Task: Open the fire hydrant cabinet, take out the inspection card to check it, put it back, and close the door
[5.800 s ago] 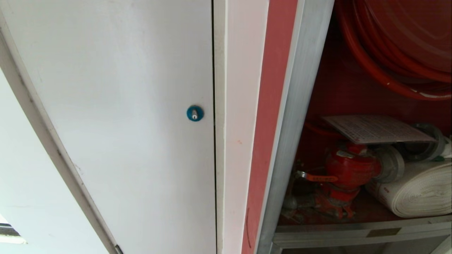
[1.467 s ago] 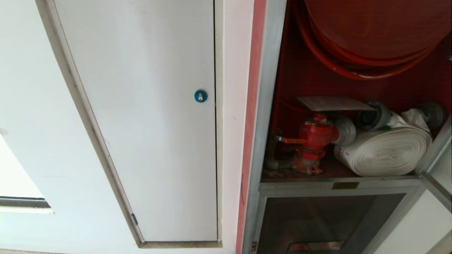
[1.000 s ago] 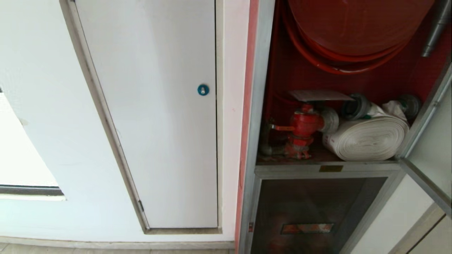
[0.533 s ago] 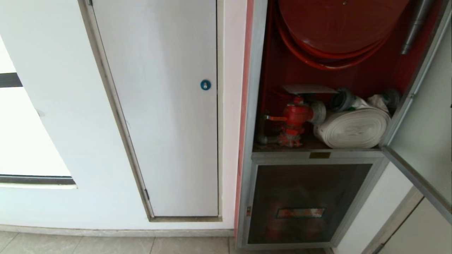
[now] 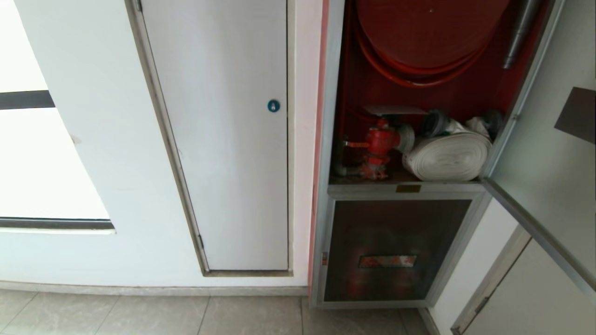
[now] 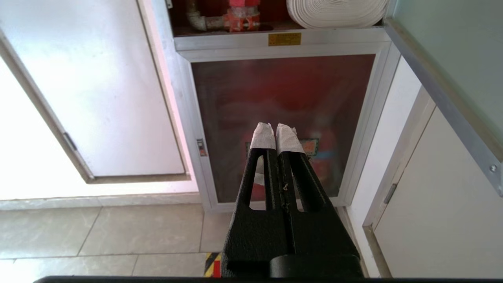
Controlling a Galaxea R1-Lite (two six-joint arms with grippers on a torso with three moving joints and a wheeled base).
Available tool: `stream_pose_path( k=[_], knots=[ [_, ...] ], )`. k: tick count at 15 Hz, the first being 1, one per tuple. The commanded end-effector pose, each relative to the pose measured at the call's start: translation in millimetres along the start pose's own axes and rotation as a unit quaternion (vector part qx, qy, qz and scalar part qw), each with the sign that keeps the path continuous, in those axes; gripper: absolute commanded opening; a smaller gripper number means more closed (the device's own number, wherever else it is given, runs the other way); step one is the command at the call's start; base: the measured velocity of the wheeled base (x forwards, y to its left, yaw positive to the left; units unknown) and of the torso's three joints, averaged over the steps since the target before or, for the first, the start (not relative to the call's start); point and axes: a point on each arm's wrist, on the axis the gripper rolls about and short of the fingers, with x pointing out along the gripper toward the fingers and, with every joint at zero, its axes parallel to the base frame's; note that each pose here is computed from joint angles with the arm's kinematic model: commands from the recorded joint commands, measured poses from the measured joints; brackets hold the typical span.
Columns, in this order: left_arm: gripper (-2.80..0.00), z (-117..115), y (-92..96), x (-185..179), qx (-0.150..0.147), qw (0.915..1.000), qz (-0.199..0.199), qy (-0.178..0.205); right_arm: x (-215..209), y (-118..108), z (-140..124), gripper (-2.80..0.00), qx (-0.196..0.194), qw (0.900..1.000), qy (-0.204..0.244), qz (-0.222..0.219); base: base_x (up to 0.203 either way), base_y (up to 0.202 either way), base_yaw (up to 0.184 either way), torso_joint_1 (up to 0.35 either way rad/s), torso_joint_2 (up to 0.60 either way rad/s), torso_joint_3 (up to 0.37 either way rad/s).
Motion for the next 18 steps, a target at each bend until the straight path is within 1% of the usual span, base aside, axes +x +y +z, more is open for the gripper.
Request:
stream_pose_path(
  k=[1,18],
  knots=[
    [-2.8,-3.3,-0.1,0.8,0.0,1.0,0.0,0.006,0.3,0.0,-0.7,-2.8,0.0,1.0,0.002,0.0,-0.121,0.0,0.002,-0.007,-0.01,-0.007],
    [-2.8,-3.3,-0.1,0.8,0.0,1.0,0.0,0.006,0.2,0.0,-0.8,-2.8,-0.001,1.0,0.001,0.0,0.0,0.0,0.0,0.0,0.0,0.0]
  ],
)
